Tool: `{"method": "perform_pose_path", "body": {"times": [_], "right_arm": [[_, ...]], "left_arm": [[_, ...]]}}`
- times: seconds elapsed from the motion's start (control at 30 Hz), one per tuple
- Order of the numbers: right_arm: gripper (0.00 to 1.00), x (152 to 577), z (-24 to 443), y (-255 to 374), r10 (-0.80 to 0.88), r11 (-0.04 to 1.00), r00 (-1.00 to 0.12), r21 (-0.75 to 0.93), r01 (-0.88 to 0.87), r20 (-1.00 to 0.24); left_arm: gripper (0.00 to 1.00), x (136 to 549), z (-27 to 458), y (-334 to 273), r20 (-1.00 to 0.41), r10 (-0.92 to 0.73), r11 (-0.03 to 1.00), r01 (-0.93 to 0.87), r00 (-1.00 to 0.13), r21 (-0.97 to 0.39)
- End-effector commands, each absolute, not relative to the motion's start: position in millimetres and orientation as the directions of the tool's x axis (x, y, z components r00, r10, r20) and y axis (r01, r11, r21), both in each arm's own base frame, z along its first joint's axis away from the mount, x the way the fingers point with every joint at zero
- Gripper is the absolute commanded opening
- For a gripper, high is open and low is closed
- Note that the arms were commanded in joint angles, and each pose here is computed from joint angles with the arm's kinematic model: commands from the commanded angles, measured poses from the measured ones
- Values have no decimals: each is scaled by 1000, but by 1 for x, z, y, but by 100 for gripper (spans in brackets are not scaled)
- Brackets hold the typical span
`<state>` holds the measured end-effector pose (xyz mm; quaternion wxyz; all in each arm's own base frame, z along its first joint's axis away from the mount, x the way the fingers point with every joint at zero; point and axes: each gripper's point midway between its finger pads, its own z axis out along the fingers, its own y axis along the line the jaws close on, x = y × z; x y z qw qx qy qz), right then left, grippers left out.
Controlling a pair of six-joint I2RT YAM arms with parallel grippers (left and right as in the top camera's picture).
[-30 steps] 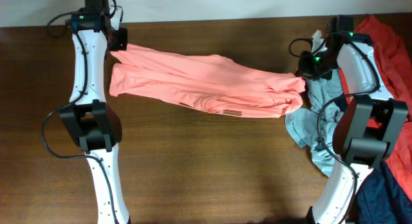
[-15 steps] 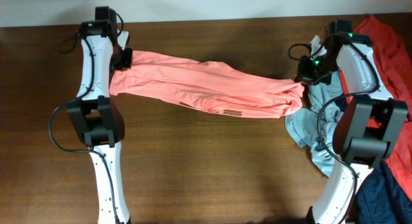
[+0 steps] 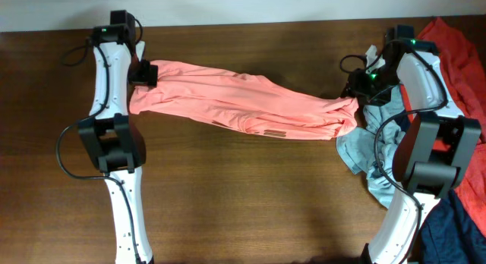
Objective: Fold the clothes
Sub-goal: 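Pull the folded shirt's ends apart to straighten it with both grippers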
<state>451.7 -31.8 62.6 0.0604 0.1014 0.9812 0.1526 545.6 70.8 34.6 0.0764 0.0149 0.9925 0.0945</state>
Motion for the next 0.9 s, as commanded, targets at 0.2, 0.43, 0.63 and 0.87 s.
{"method": "perform_pose_path", "body": {"times": [0.2,0.43,0.63,0.87], "right_arm": [[74,444,80,-31,217,933,-971,313,178,-96],[91,445,83,-25,216,920,-972,352,171,-95],[91,445,83,-25,216,920,-972,352,171,-95],[91,445,83,-25,217,920,-972,353,171,-94]], "left_arm": [[99,570,81,39,-330,139,985,164,-934,-50],[99,580,59,30,-355,227,959,271,-907,-82],[96,566,39,40,-301,195,955,251,-934,-160],[92,545,11,51,-211,182,945,230,-960,-231]]}}
